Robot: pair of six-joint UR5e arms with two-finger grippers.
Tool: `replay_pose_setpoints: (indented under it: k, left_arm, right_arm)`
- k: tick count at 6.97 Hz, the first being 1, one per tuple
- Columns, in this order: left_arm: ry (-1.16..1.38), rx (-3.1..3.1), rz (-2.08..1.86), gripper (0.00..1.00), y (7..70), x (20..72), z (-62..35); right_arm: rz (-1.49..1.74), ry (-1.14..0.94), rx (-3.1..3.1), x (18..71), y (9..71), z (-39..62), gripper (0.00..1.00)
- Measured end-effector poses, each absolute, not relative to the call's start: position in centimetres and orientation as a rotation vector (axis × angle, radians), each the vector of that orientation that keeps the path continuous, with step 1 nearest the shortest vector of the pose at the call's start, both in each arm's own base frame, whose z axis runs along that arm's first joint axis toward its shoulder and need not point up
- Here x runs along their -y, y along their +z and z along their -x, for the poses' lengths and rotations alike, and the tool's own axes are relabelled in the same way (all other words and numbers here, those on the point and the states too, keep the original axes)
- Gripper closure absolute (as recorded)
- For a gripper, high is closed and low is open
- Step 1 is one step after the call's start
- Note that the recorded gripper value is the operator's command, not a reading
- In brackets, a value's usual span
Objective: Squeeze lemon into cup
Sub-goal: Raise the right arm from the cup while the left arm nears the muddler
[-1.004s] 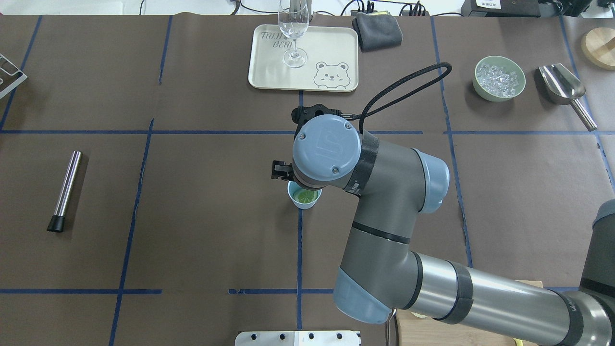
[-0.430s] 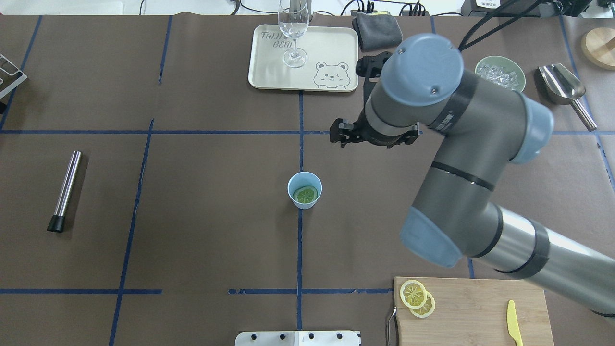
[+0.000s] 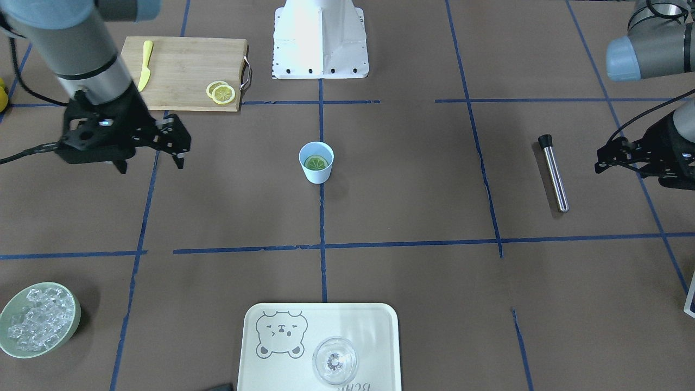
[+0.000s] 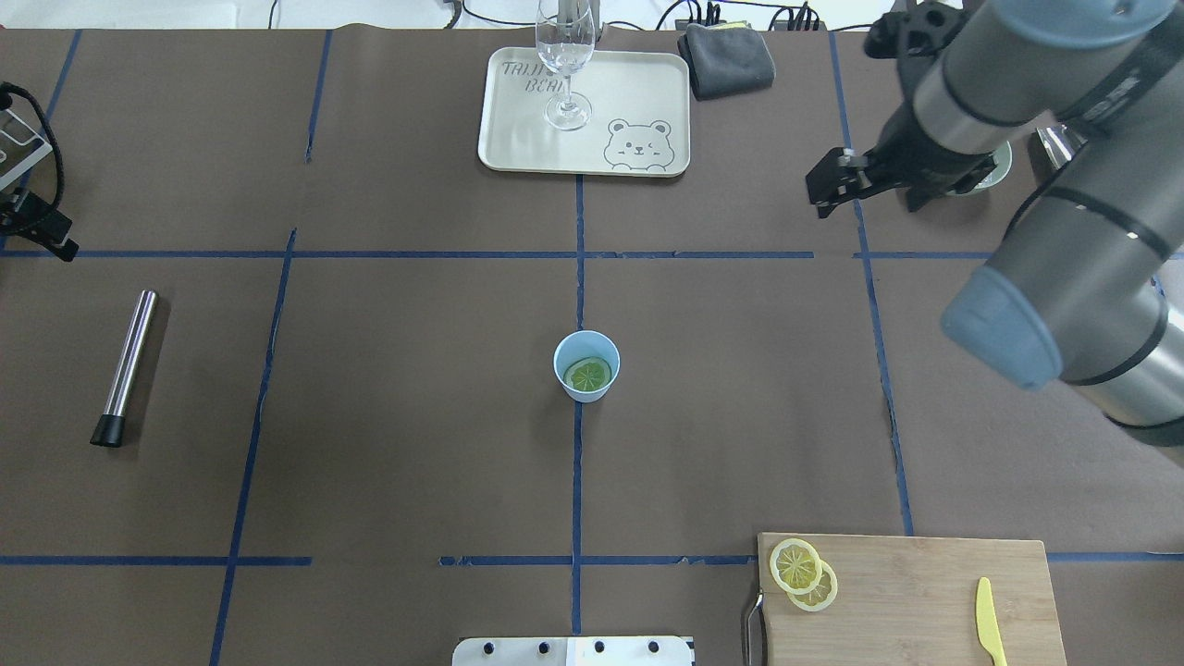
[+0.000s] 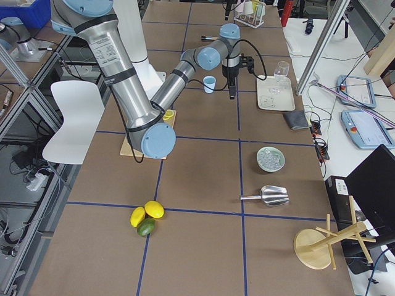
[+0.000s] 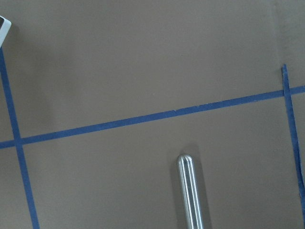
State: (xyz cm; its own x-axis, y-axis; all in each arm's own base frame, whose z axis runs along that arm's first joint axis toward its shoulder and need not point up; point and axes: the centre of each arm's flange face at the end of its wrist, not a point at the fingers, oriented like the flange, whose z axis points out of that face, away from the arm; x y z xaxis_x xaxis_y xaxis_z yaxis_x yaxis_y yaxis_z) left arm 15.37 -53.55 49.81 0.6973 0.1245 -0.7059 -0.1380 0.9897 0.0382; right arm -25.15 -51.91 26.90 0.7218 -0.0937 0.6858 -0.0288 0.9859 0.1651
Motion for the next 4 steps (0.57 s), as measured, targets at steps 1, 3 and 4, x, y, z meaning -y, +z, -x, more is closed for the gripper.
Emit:
replay_pose_setpoints:
  k: [1,3,4]
  left_arm:
    - [0.139,-0.781,0.056,0.00,50.1,52.9,-17.4]
    - [0.131,-0.769,0.123,0.00,51.4,52.0,-20.6]
    - [0.127,-0.762,0.150,0.00,52.0,51.7,-21.8]
  right_arm:
    - [-0.171,-0.073,0.758,52.9,30.0,20.4,0.00]
    - [-0.167,-0.120,0.759,53.8,35.4,12.6,0.00]
    - [-0.155,-0.138,0.769,54.2,38.0,9.7,0.00]
